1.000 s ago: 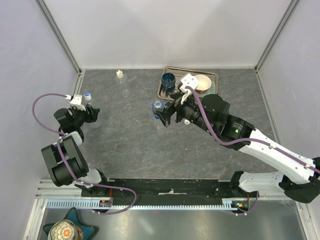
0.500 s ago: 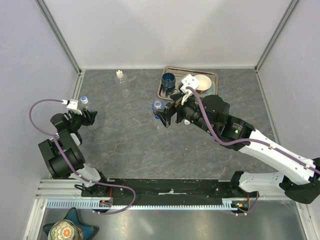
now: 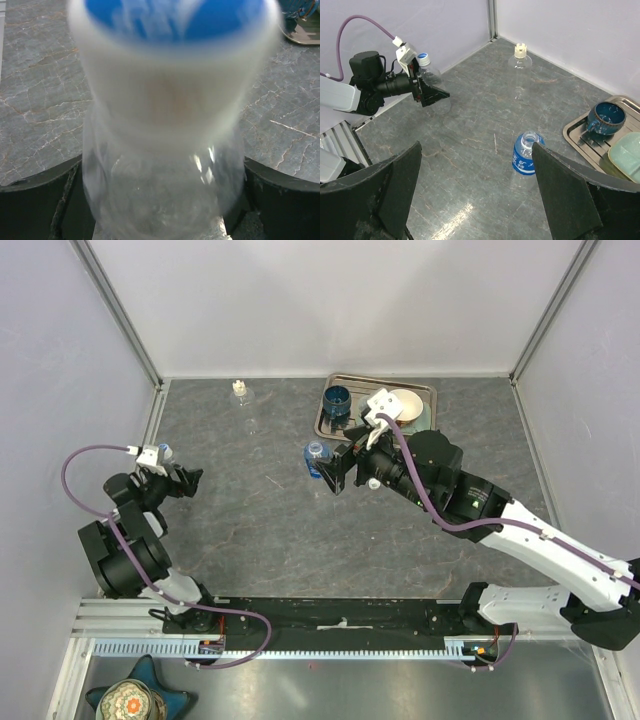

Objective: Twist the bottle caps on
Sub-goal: Place the plastic bottle at the center of the board.

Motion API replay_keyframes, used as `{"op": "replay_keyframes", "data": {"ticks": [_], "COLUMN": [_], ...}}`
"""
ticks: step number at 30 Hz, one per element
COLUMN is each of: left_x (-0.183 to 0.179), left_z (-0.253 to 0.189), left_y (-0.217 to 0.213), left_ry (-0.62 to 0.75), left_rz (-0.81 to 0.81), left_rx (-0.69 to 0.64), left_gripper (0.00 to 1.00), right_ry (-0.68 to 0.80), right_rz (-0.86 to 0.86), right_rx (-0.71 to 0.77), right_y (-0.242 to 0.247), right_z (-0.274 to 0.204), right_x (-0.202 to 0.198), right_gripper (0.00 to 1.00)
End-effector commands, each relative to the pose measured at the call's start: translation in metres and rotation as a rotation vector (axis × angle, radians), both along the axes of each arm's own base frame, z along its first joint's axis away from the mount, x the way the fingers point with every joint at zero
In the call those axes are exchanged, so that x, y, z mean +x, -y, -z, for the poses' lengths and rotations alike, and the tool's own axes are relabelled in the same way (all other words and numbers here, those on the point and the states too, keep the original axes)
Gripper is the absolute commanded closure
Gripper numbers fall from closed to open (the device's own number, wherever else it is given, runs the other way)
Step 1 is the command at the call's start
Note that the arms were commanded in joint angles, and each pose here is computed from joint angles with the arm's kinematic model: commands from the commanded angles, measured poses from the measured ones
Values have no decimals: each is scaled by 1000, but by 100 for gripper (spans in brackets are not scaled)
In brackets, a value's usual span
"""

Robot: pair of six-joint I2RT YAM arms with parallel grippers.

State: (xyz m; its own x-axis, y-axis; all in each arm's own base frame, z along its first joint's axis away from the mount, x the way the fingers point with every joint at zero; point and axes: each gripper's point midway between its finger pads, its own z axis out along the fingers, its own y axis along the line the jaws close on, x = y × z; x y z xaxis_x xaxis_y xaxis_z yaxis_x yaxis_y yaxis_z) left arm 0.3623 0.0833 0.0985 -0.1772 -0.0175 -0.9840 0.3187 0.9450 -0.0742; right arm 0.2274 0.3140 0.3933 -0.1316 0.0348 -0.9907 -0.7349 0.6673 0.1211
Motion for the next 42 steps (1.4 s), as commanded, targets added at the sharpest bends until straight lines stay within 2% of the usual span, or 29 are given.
{"op": "replay_keyframes", "data": {"ticks": [1, 7, 13, 33, 40, 42], "left_x": [2, -1, -3, -15, -37, -44], "left_z": [-21, -30, -36, -80, -107, -128], "left_y": [-3, -2, -3, -6, 13, 18], "left_ry": [47, 54, 49, 64, 34, 76], "left_rz": [-2, -12, -20, -64, -27, -13], "left_rx": [23, 27, 39, 134, 138, 187], "left_gripper": [13, 5, 2, 1, 1, 1], "right_ry": [27, 30, 35, 25, -44, -70], "right_rz": [3, 1, 1, 19, 161, 213], "right_rx": [59, 67, 72, 45, -17, -21], "right_y": [7, 12, 18, 29, 49, 59], "right_z": [-16, -18, -21, -15, 11, 20], "right_x": [-3, -6, -9, -11, 14, 22], "right_gripper": [2, 2, 2, 2, 2, 2]}}
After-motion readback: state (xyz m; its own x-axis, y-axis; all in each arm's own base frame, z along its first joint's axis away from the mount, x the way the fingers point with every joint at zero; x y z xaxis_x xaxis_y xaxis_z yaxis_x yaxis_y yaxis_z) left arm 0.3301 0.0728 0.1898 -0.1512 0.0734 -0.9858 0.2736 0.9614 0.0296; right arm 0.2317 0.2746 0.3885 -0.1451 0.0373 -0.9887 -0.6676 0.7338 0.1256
